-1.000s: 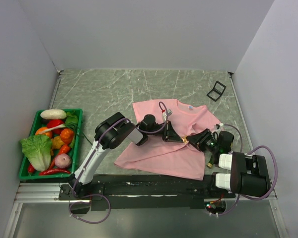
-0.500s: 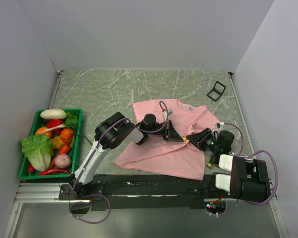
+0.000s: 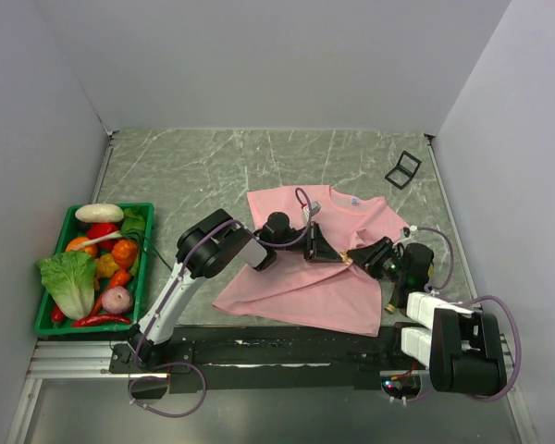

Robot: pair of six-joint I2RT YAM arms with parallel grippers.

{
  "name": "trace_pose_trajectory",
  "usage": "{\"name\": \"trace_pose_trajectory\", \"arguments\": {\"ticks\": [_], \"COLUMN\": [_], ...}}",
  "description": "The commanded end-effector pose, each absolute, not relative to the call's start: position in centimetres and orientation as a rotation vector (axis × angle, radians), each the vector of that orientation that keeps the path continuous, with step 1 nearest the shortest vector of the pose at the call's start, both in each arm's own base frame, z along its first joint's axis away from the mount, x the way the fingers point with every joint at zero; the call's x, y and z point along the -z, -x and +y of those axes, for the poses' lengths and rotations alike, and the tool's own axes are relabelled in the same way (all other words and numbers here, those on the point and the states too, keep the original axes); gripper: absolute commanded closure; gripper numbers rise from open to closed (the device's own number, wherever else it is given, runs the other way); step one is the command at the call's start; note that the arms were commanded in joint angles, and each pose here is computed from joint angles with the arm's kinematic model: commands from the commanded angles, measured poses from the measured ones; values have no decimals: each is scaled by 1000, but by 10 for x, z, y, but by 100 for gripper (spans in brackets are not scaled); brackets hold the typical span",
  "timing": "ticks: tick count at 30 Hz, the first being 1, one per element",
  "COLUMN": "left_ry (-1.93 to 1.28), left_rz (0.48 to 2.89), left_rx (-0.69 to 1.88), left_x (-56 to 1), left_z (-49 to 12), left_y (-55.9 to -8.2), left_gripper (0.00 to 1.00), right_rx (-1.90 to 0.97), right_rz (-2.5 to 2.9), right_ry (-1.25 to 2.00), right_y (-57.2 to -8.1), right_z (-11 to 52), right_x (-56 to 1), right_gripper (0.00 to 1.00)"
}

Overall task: Pin the brooch onto the clothing
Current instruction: Pin the brooch onto the flattened clothing.

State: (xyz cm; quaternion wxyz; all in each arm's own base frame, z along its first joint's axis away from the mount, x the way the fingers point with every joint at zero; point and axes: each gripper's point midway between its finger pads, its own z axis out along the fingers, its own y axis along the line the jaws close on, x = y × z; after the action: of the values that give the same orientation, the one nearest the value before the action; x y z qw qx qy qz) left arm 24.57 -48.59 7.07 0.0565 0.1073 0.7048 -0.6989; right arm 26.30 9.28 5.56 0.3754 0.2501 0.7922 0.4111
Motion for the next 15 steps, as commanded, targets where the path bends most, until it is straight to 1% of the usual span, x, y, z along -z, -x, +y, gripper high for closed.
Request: {"name": "trace_pose_trajectory", "arguments": {"ticks": [1, 9, 15], "left_ry": [-447, -436, -445], "left_rz": [1887, 1869, 1853], "left_rx": [2232, 2254, 2258], "left_x": [-128, -133, -139], "left_z": [-492, -489, -491], "left_y": [-234, -228, -224], "left_gripper": [99, 99, 99], "right_rx": [-982, -922, -888], "right_rz": [2035, 2011, 2010], "right_ry": [-669, -672, -659], "right_y": [-259, -258, -256], "right_z": [88, 81, 80], "right_x": [-44, -47, -48], "right_gripper": [62, 67, 69]}}
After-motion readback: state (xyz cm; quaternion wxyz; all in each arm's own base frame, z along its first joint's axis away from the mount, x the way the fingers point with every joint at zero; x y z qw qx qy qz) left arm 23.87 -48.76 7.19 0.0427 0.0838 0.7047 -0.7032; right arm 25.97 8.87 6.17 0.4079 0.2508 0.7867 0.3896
